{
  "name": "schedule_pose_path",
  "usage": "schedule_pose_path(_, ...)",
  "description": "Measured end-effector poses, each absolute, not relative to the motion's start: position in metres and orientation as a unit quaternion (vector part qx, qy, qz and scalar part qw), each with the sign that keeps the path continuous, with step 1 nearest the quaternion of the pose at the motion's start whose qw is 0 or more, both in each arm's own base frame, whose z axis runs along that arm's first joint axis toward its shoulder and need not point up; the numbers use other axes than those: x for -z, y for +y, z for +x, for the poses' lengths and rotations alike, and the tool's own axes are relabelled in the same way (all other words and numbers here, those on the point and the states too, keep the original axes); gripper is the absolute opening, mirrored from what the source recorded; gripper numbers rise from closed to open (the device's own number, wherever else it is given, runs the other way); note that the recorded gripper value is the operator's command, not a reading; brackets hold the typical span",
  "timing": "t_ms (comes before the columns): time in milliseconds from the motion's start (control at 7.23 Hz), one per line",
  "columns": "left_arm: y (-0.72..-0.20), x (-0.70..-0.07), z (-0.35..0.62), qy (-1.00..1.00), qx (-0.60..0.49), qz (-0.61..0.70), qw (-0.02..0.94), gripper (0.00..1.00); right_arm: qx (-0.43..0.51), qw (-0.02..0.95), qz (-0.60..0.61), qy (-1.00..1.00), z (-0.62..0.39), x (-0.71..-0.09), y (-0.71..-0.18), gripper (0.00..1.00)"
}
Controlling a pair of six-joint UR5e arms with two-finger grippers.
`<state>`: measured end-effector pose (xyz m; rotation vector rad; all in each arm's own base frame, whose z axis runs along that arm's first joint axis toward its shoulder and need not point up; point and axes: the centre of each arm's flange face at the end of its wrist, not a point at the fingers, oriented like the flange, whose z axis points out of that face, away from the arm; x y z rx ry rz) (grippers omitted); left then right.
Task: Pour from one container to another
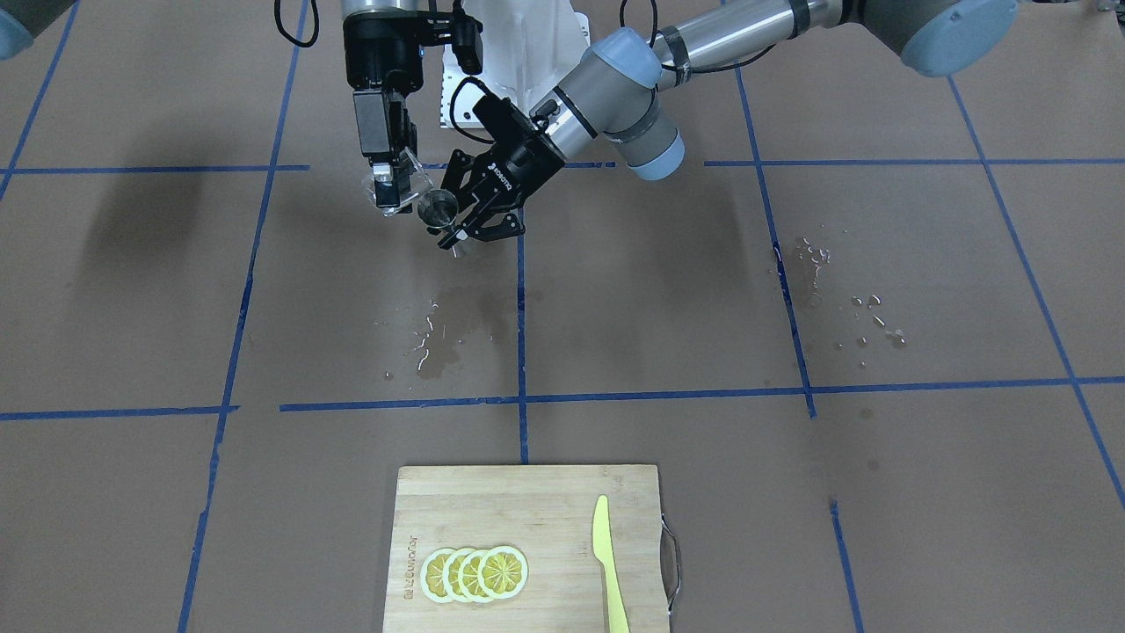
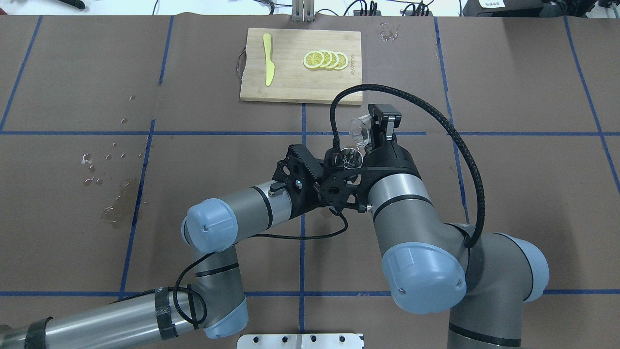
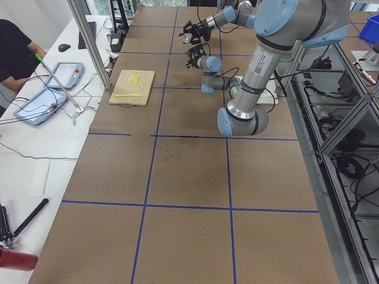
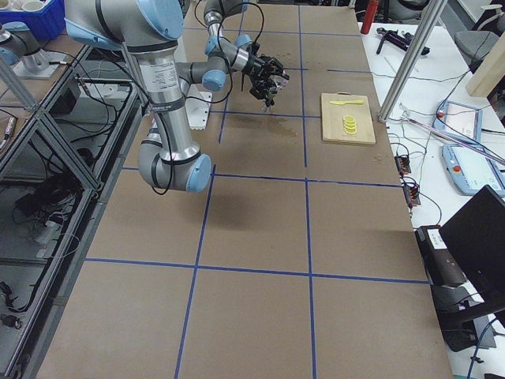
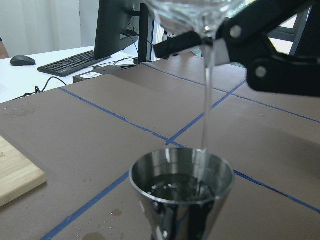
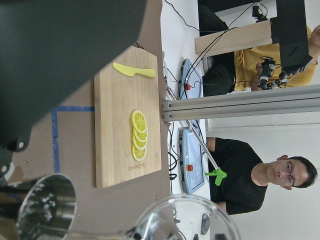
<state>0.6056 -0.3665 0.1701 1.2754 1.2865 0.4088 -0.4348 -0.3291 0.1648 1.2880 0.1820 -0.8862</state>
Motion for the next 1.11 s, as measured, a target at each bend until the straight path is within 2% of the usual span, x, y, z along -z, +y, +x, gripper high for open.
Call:
schedule_pose_path(553,-0.367,-0.170,0.602,0.559,-0.172,0.553,0.594,0.00,0.292,0.739,0.606,-0.021,-0.432,-0.163,-0.322,0.00)
schedule_pose_path(1107,-0.371,-0.178,0.596,0.560,-0.160,0.556,0.593,0.00,0.127,0.775,0.600,-0.152,-0.379,-0.172,-0.314,0.00)
